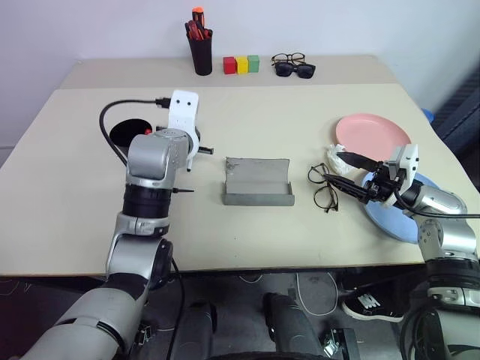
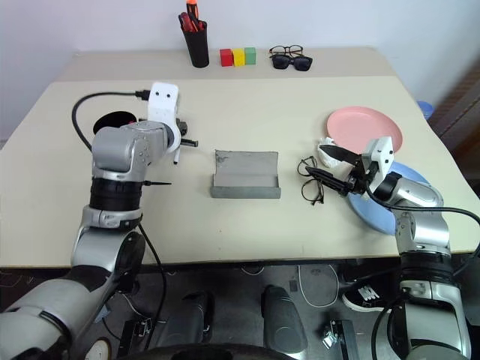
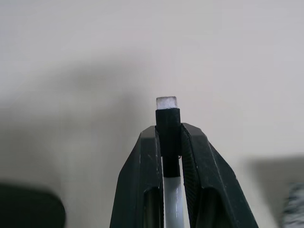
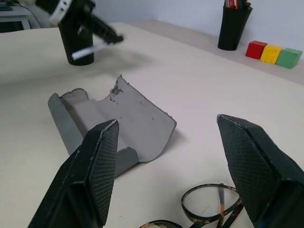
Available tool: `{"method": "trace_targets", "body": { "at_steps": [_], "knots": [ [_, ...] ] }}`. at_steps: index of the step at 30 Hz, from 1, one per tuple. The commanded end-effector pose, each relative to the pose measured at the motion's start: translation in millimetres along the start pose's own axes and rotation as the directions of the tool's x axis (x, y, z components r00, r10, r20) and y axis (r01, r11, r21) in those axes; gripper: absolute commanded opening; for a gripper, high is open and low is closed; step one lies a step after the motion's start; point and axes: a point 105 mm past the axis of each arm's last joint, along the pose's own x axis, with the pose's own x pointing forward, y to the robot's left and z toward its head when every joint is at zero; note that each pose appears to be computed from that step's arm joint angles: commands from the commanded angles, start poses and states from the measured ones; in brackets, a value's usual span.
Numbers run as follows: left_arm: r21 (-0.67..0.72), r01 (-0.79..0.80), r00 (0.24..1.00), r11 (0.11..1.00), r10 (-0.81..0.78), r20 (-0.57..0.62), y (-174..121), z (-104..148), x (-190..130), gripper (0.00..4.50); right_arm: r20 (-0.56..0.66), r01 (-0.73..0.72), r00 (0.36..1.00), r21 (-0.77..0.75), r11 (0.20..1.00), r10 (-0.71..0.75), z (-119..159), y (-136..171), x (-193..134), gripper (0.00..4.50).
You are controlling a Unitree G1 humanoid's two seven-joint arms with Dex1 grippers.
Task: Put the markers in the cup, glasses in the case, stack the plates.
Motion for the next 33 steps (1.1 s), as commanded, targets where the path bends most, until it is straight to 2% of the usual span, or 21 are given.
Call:
{"method": "trace_targets", "body": {
  "at_steps": [1,4,7,13,19,33],
  "knots": [
    [0.12,-0.116,0.905,0.986,0.055,0.421,3.0,60.3,-33.6,0.06,0.046,-0.006,0.999,-0.036,0.999,0.008,15.8,-4.2,3.8,3.36],
    [-0.03,-0.301,0.721,0.953,0.248,0.647,31.4,74.6,-62.4,0.06,0.051,-0.022,0.998,-0.035,0.999,0.024,16.3,-4.0,8.8,3.36],
    [-0.086,-0.438,0.621,0.895,0.37,0.691,57.7,66.8,-71.5,0.06,0.063,-0.047,0.997,-0.032,0.998,0.049,17.5,-2.6,15.5,3.36],
    [-0.202,-0.575,0.451,0.793,0.514,0.73,97.1,56.2,-83.2,0.06,0.132,-0.138,0.981,-0.018,0.99,0.139,28.2,7.1,32.7,3.36],
    [-0.212,-0.612,0.409,0.762,0.534,0.74,106.0,46.1,-77.7,0.06,0.168,-0.221,0.96,-0.028,0.975,0.223,36.8,15.4,42.0,3.36],
    [-0.185,-0.585,0.485,0.79,0.523,0.701,89.3,10.4,-48.7,0.06,0.159,-0.216,0.962,-0.049,0.975,0.221,38.8,14.5,37.7,3.36]
  ]
}}
